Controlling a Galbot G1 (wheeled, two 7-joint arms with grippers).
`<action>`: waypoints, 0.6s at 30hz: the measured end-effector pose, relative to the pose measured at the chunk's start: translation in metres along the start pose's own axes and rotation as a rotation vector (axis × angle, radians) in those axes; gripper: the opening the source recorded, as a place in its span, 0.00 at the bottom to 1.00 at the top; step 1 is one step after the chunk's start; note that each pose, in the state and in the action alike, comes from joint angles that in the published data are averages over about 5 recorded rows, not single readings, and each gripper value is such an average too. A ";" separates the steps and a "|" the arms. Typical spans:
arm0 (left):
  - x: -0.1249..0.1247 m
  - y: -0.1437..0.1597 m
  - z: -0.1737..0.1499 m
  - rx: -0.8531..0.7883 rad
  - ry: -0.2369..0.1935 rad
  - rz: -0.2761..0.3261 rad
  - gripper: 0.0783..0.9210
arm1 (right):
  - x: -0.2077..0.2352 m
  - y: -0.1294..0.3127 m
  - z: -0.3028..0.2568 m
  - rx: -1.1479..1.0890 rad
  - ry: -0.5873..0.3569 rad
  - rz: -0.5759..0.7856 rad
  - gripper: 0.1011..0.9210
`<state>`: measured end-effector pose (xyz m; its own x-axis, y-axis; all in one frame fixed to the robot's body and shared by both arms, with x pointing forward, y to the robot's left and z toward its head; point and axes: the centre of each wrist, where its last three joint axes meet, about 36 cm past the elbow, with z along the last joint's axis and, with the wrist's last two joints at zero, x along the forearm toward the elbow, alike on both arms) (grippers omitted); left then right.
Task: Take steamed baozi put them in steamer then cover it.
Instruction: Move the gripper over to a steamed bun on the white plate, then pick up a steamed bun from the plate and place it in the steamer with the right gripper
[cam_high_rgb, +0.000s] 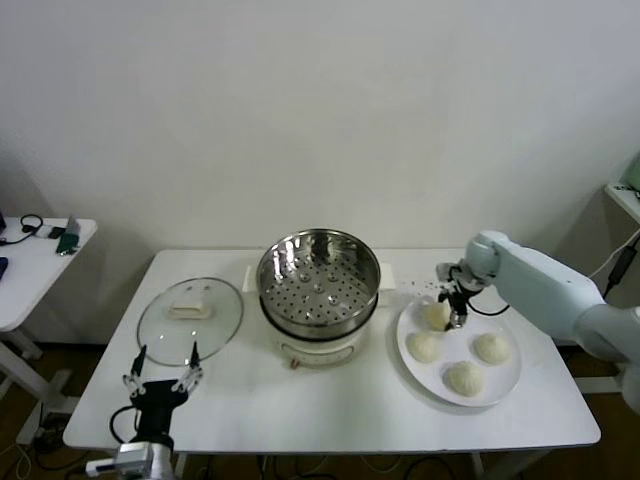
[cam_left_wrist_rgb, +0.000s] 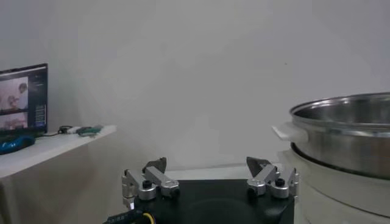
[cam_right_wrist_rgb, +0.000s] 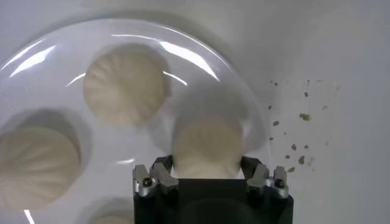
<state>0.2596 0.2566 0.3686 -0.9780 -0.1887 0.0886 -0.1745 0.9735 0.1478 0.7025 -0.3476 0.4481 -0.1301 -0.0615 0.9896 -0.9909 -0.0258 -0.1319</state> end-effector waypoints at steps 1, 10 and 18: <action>0.000 0.000 0.000 0.000 0.000 0.000 0.88 | 0.000 0.000 0.000 0.000 0.000 0.001 0.75; 0.004 0.000 0.000 0.001 0.003 -0.002 0.88 | 0.025 -0.009 0.001 0.025 -0.014 0.032 0.75; 0.007 0.000 -0.002 0.000 0.002 -0.002 0.88 | 0.083 -0.030 -0.018 0.143 -0.020 0.079 0.76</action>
<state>0.2525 0.2553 0.3718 -0.9775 -0.1906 0.0902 -0.1761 0.9731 0.1482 0.7206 -0.3338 0.5354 -0.2058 -0.0891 0.9745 -0.9625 -0.1615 -0.2180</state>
